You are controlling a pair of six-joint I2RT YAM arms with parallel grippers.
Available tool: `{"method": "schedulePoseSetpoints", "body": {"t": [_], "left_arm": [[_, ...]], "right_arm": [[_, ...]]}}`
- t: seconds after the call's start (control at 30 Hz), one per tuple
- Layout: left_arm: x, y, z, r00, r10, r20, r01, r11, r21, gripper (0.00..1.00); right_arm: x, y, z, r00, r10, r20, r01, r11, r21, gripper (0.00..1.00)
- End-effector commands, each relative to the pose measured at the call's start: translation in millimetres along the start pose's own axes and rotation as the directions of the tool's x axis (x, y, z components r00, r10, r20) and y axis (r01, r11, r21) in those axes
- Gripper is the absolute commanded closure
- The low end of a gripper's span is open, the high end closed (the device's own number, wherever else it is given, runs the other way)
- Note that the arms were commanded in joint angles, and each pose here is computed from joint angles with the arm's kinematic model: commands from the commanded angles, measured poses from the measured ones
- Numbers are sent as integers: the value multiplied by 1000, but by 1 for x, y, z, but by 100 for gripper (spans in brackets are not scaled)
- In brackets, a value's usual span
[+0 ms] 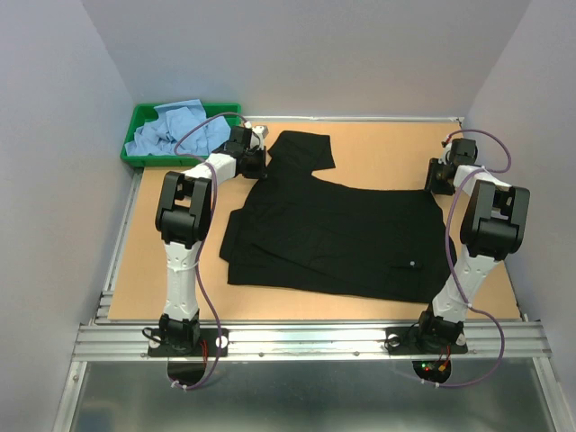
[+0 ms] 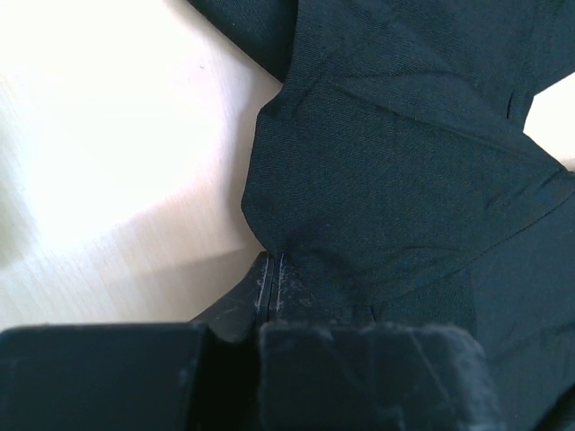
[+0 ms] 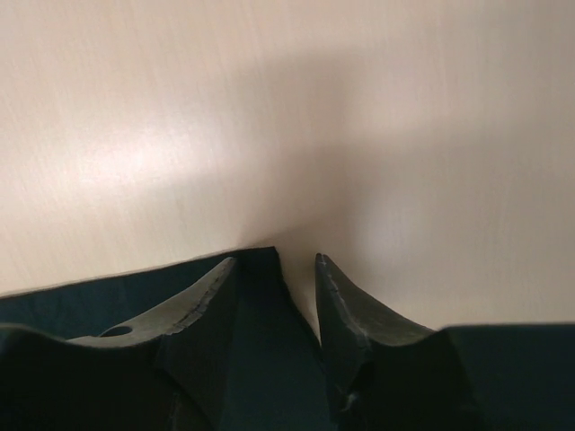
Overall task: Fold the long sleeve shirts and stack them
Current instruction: Fold the shirt
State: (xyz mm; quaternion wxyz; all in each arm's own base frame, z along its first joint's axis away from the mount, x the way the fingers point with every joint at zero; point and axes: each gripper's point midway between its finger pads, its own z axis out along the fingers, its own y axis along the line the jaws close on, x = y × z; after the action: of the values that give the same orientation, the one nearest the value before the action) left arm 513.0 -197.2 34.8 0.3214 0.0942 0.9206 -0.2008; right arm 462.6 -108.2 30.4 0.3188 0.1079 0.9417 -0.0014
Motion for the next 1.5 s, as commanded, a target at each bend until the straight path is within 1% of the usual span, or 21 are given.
{"method": "schedulePoseSetpoints", "body": {"t": [0.0,0.07,0.17,0.23,0.3,0.37,0.47,0.53,0.6,0.63,0.67,0.7,1.0,1.13,1.17,1.23,1.27,1.3,1.37,1.4,1.47], "left_arm": [[-34,-16,-21,996,22,90,-23,1000,16,100],[-36,-17,-20,995,24,96,-26,1000,18,100],[-34,-15,-19,996,26,90,-27,1000,14,100],[-35,-15,-19,995,28,94,-29,999,12,100],[-36,-14,-20,995,30,96,-31,1000,7,100],[-35,-13,-20,995,32,96,-33,999,0,100],[-38,-12,-20,994,45,102,-44,999,-6,100],[-42,-12,-23,992,55,113,-53,998,-15,100],[-49,-12,-28,989,70,128,-68,997,-22,100],[-52,-12,-29,988,75,136,-72,997,-28,100],[-55,-12,-32,986,79,144,-74,997,-35,100],[-57,-12,-33,985,85,151,-80,996,-40,100],[-81,-14,-65,965,113,236,-95,992,-86,100],[-88,-19,-79,954,121,274,-101,991,-88,100],[-88,-19,-81,953,122,278,-102,991,-86,100],[-84,-20,-85,953,120,277,-101,991,-84,100],[-83,-21,-88,954,119,277,-99,991,-85,100],[-76,-19,-87,958,113,263,-93,992,-87,100],[-72,-19,-95,958,107,266,-85,992,-94,100],[-63,-16,-94,963,102,249,-78,992,-103,100],[-60,-14,-102,961,98,258,-69,990,-121,100]], "right_arm": [[-30,4,1,995,-65,80,69,997,-46,56],[-24,7,6,995,-71,66,75,995,-68,57],[-18,15,6,996,-73,56,79,990,-118,63],[-16,19,5,996,-75,55,82,987,-136,64],[-14,20,4,996,-78,52,84,986,-142,68],[-13,19,2,995,-82,54,89,986,-140,75],[-17,18,0,994,-88,63,96,987,-130,77],[-23,17,-4,993,-88,77,97,988,-119,86],[-33,16,-9,991,-89,101,100,988,-114,87],[-37,15,-11,990,-88,111,99,990,-101,92],[-39,14,-13,989,-89,117,100,990,-99,98],[-47,14,-17,986,-92,137,105,990,-93,99],[-76,10,-49,971,-82,223,95,994,-46,99],[-79,11,-61,967,-56,250,68,997,-40,99],[-72,11,-60,970,-34,239,46,998,-44,99],[-71,13,-67,969,5,248,8,999,-52,99],[-61,14,-66,973,13,230,0,998,-55,99],[-59,16,-68,971,47,233,-33,997,-66,100],[-49,21,-74,968,93,232,-74,993,-89,99],[-45,21,-77,967,108,232,-89,992,-90,99],[-36,20,-85,960,149,237,-133,988,-82,99]]}}
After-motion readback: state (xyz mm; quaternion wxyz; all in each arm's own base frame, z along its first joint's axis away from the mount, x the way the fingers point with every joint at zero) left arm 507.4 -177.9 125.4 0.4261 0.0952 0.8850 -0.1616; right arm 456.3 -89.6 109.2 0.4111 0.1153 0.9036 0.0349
